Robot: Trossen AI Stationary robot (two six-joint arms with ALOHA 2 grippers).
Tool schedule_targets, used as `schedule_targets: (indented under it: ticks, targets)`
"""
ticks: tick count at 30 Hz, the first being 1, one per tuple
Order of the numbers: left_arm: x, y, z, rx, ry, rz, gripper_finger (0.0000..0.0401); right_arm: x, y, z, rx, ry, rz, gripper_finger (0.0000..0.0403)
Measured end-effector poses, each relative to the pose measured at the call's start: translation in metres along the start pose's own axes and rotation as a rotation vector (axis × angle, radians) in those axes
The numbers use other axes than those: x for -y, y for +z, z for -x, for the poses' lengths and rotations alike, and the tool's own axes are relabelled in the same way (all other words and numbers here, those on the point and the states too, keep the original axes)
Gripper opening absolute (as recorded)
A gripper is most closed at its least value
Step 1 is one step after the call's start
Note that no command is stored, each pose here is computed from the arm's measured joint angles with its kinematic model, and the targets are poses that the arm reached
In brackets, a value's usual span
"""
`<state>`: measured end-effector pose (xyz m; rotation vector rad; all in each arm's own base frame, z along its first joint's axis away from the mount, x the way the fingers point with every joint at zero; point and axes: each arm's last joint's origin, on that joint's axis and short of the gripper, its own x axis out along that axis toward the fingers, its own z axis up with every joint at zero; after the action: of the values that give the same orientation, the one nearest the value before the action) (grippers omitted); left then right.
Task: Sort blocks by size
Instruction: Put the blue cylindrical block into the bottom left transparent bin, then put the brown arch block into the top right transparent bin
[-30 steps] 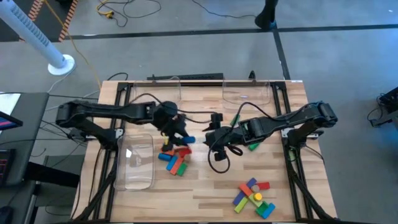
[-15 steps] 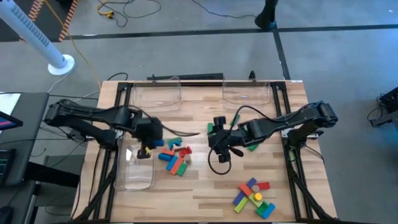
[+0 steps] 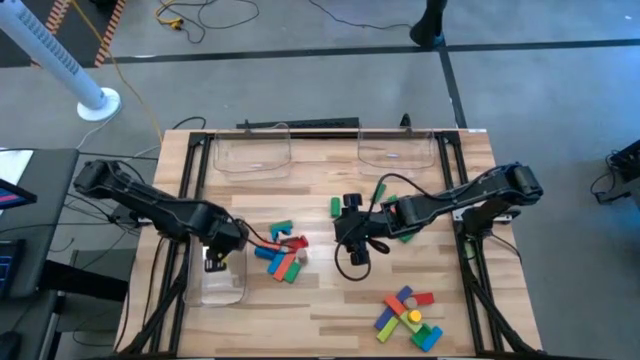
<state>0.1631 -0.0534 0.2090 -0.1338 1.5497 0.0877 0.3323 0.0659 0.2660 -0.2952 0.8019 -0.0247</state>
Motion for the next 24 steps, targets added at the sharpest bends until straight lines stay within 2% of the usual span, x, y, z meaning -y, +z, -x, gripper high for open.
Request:
schedule_targets:
  ticks: [7,11,19,24]
  targets:
    - [0.002,-0.005,-0.029,0.026,-0.04,0.008,0.0133,-0.001,-0.001,-0.002,0.011,-0.001,-0.019,0.026]
    - [0.003,-0.006,-0.029,0.037,-0.03,0.008,0.0137,-0.001,-0.001,-0.002,0.01,0.0,-0.032,0.026]
    - [0.005,-0.008,-0.023,0.092,-0.063,-0.01,0.0186,0.0,-0.001,-0.002,0.01,-0.001,-0.061,0.026]
    - [0.004,-0.01,-0.018,0.128,-0.082,-0.003,0.0197,0.0,-0.001,-0.002,0.012,-0.001,-0.068,0.026]
